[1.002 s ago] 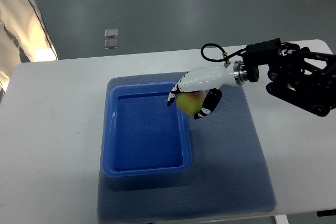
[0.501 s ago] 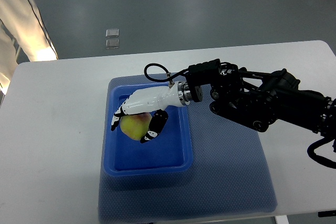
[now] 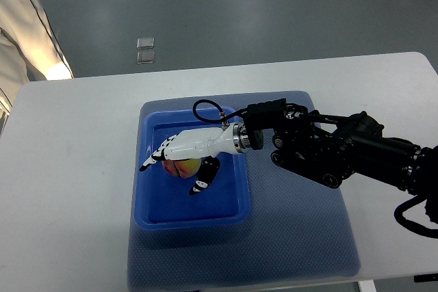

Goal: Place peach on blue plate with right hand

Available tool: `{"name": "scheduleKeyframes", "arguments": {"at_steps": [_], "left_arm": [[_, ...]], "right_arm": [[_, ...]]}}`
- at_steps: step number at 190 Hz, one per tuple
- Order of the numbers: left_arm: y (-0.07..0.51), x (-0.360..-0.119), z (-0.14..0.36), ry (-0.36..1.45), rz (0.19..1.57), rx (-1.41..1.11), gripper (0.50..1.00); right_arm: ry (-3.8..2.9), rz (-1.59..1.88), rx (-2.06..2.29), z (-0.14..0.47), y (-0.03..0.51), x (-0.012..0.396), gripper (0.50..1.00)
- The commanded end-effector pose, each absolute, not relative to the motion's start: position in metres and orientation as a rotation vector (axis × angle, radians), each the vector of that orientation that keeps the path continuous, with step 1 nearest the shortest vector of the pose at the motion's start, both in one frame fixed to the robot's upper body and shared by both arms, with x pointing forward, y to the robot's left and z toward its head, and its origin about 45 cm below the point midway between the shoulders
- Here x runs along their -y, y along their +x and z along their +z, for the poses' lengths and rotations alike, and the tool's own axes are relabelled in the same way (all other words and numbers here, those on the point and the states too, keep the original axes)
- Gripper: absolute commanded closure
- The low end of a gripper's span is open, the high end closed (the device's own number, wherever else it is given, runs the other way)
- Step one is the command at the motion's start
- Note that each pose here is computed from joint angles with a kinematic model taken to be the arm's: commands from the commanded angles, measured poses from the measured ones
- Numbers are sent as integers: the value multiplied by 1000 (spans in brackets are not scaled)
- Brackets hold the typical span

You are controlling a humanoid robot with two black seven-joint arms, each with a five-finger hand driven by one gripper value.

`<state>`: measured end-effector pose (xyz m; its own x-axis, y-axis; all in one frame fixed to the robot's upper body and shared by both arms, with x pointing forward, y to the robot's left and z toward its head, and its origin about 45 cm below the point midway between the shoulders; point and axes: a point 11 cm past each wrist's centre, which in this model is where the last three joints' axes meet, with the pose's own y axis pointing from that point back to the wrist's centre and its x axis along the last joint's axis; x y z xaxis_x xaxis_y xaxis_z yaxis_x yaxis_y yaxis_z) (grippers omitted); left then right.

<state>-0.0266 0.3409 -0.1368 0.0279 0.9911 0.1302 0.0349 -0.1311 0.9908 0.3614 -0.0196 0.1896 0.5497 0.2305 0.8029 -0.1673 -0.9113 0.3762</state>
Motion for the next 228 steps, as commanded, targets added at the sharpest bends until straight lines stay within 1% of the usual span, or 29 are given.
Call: {"name": "scheduleKeyframes", "arguments": {"at_steps": [1, 28, 48, 78, 92, 118, 128, 129, 131, 139, 149, 150, 161, 186, 196, 228], "left_arm": [[-27, -341, -137, 1345, 1268, -1153, 500], [-26, -341, -137, 1344, 1269, -1152, 500], [-27, -341, -137, 1345, 1268, -1153, 500], [-26, -341, -137, 1343, 1270, -1153, 500], [-27, -341, -137, 1344, 1269, -1154, 500], [-26, -341, -137, 1343, 1270, -1153, 500], [-26, -341, -137, 1343, 1270, -1153, 500], [-27, -341, -137, 1344, 1269, -1154, 500], [-27, -341, -137, 1344, 1269, -1154, 500], [-27, -341, -137, 1344, 1269, -1154, 500], [-27, -341, -137, 1344, 1269, -1154, 500], [-27, -341, -137, 1344, 1269, -1154, 500], [-27, -341, -137, 1344, 1269, -1154, 500], [-26, -341, -137, 1343, 1270, -1153, 500], [-26, -341, -137, 1343, 1270, -1153, 500], [-26, -341, -137, 1343, 1270, -1153, 500]], "right_arm": [[2389, 1323, -38, 193, 362, 18, 585], [2437, 1288, 14, 201, 366, 20, 576], [2514, 1233, 152, 218, 380, 27, 574], [2637, 1122, 424, 247, 405, 48, 574], [2697, 1028, 564, 249, 413, 59, 572], [2785, 824, 882, 254, 434, 91, 574], [2785, 823, 882, 254, 434, 91, 574], [2825, 722, 1031, 258, 443, 105, 574], [2835, 699, 1066, 260, 445, 109, 574], [2863, 607, 1184, 261, 450, 119, 574], [2863, 606, 1184, 261, 450, 119, 574], [2881, 503, 1307, 260, 456, 132, 574], [2883, 396, 1442, 257, 462, 145, 574], [2804, 126, 1749, 235, 472, 181, 574], [2748, -41, 1900, 219, 472, 198, 574], [2613, -366, 2176, 189, 468, 230, 574]]}}
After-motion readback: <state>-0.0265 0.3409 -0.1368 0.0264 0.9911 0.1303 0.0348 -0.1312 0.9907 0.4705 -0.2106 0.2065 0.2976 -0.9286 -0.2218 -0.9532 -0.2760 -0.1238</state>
